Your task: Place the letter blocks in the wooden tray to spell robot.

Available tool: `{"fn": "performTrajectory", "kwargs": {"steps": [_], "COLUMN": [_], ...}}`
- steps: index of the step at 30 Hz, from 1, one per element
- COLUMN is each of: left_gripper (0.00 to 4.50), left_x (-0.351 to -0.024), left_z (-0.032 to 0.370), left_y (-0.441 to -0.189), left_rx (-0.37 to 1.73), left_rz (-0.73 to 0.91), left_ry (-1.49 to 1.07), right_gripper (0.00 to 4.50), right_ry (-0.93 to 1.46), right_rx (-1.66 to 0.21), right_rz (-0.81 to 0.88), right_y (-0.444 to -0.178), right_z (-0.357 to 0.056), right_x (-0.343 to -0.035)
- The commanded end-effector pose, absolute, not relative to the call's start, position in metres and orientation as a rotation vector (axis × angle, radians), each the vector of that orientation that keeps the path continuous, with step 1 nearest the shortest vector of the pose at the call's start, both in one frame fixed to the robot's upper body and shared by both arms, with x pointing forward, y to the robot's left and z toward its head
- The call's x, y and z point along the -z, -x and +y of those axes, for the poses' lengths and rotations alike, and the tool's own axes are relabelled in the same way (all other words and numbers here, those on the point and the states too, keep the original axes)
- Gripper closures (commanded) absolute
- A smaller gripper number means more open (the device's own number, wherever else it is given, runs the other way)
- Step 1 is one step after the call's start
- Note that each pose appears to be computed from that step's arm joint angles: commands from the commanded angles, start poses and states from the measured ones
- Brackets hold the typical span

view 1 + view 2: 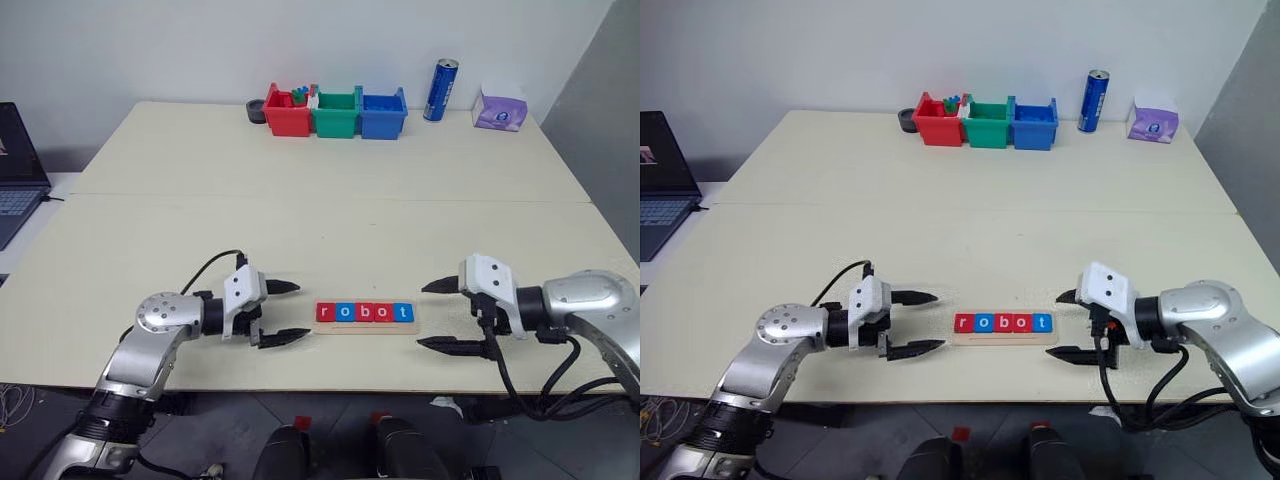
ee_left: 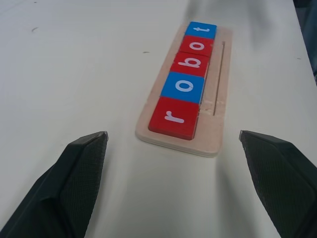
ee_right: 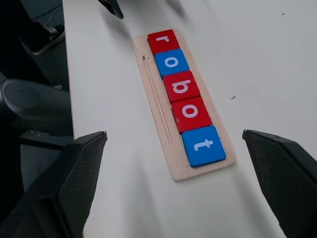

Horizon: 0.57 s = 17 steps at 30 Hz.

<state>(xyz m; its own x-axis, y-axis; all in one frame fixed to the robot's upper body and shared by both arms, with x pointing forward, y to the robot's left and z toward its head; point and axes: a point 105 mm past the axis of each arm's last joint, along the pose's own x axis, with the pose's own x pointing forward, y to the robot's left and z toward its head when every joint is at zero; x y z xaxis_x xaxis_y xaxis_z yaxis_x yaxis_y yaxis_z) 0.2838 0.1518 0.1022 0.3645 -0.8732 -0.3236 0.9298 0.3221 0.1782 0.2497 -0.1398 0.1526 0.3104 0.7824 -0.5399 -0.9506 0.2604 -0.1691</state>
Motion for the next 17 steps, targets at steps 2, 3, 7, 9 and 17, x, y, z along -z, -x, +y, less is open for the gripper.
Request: {"fn": "performTrajectory", "kwargs": {"steps": [2,3,7,9,17], "left_gripper": [0.00,0.00,0.00,0.00,0.00], "left_x": [-0.126,-0.127,-0.128,-0.130,-0.135], "left_z": [0.152,0.152,0.151,0.151,0.145], "left_y": [-0.278,-0.277,-0.271,-0.269,-0.266], "left_rx": [1.176,1.174,1.200,1.209,1.247], "left_rz": [0.119,0.120,0.118,0.115,0.101], "left_ry": [-0.350,-0.346,-0.357,-0.358,-0.331], "right_gripper": [0.02,0.02,0.02,0.02,0.02], "right_ry": [0.524,0.524,0.529,0.532,0.534], "right_rx": [-1.214,-1.214,-1.203,-1.198,-1.203], "right_rz": [0.321,0.315,0.282,0.271,0.255], "right_y": [-0.250,-0.250,-0.253,-0.255,-0.257], "right_z": [-0.145,-0.145,-0.145,-0.146,-0.146], "right_x": [-0.169,-0.169,-0.167,-0.167,-0.166]}}
